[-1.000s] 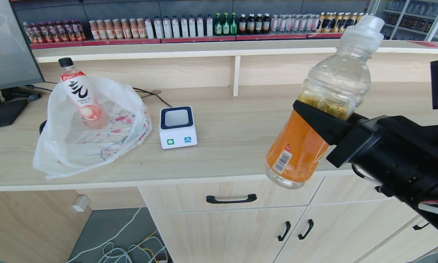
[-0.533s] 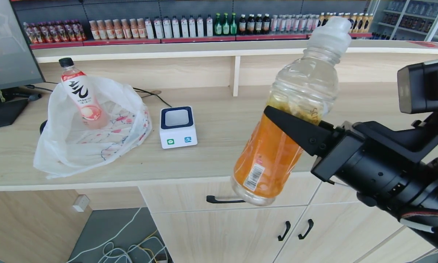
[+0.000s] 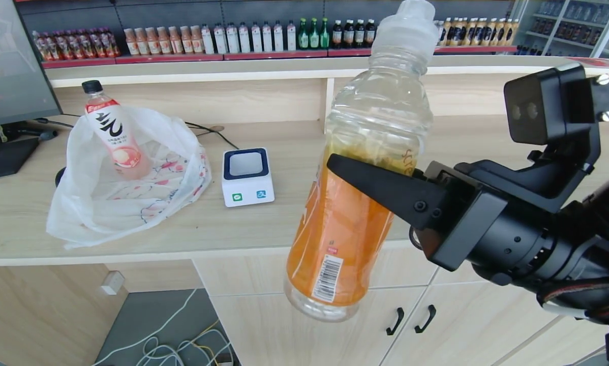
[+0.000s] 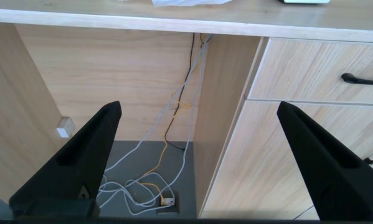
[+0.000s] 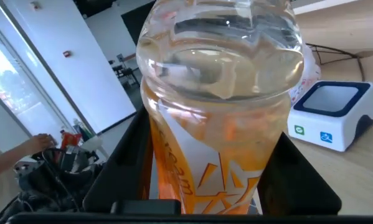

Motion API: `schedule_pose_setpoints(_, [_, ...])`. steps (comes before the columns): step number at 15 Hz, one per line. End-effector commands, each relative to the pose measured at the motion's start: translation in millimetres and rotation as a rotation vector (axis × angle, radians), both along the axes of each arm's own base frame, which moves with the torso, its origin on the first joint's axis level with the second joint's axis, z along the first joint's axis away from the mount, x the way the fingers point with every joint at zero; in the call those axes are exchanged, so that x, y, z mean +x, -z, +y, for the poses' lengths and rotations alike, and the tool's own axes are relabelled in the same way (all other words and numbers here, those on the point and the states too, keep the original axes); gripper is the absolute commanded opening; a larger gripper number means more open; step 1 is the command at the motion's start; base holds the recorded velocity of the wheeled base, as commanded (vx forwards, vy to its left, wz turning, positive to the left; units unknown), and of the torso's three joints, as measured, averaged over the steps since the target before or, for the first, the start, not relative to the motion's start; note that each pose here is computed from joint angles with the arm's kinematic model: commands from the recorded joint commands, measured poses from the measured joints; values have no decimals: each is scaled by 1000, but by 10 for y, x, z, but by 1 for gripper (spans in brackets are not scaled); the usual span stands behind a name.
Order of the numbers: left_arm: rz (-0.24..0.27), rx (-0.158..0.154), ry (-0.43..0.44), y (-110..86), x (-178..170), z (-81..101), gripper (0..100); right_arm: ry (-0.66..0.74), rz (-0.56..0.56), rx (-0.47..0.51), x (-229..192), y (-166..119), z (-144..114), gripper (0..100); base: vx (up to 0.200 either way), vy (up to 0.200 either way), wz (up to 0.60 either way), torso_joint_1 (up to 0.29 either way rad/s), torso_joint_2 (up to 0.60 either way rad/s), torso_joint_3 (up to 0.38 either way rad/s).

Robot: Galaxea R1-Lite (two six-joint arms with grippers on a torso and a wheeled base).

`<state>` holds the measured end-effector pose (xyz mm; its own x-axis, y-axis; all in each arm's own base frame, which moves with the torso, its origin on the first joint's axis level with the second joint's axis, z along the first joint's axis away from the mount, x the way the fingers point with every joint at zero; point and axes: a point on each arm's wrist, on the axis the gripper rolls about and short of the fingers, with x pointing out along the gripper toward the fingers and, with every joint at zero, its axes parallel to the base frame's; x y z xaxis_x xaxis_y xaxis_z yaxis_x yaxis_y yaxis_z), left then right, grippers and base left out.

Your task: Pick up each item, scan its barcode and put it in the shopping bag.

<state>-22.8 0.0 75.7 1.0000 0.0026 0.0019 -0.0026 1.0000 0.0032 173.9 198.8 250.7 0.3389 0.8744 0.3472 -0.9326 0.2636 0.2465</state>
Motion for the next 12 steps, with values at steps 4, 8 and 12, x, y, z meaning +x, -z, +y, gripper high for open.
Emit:
schedule_pose_setpoints(4, [-1,0,-1,-1,0,0,100,-52,-5,26,0,-95,29,0,0,0,0,0,0,0])
schedule_pose_setpoints(8, [-1,0,-1,-1,0,0,100,-71,-2,66,20,-213,58,0,0,0,0,0,0,0])
schedule_pose_setpoints(12, [-1,0,1,-1,0,0,100,-74,1,65,16,-202,65,0,0,0,0,0,0,0])
